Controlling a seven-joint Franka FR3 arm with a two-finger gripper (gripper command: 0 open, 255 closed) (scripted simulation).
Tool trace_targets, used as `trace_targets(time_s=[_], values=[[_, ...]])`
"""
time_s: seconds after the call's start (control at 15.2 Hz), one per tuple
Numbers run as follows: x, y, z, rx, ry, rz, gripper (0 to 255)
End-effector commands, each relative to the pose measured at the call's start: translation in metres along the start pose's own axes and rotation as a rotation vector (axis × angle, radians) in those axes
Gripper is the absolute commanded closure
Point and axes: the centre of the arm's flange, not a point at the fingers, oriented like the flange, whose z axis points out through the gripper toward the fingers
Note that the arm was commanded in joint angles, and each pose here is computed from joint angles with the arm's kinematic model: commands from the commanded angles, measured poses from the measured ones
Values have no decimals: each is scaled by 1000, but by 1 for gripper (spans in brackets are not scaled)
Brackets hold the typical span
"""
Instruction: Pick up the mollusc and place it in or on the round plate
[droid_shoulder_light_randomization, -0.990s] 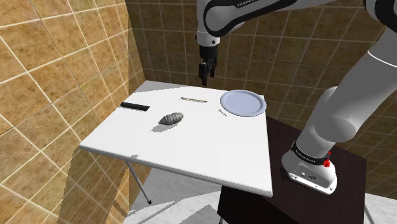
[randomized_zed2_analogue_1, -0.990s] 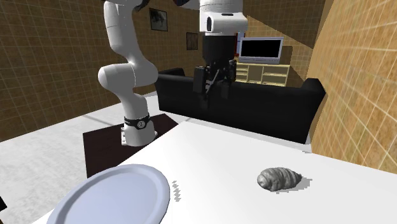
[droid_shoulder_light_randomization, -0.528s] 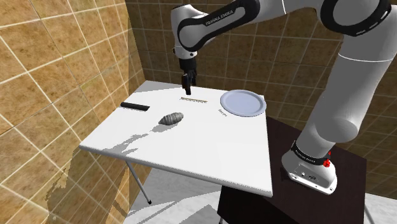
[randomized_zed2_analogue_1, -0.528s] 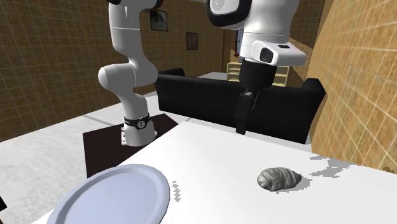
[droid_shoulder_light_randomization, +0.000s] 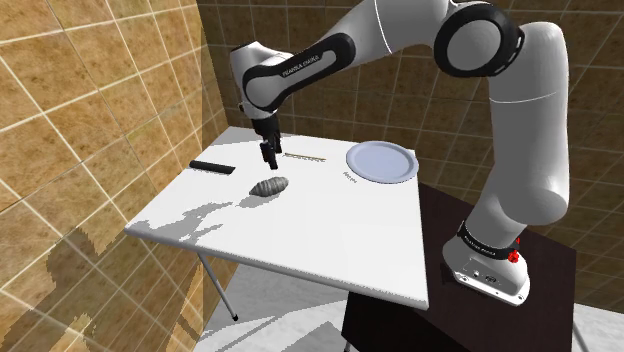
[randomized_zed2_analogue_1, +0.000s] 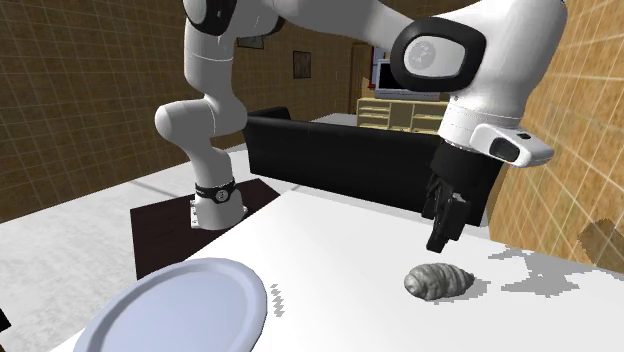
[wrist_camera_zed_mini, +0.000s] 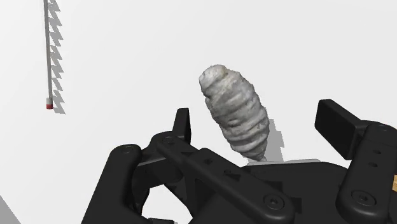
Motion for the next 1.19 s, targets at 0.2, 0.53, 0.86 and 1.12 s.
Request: trace_targets(time_s=[0.2, 0.53, 0.86, 1.12], values=[[58, -15, 36, -14, -41, -132, 0], [82, -24, 62, -20, -58, -188, 0], [80, -23, 92, -20, -58, -187, 0], [80, -23, 92, -20, -58, -187, 0]])
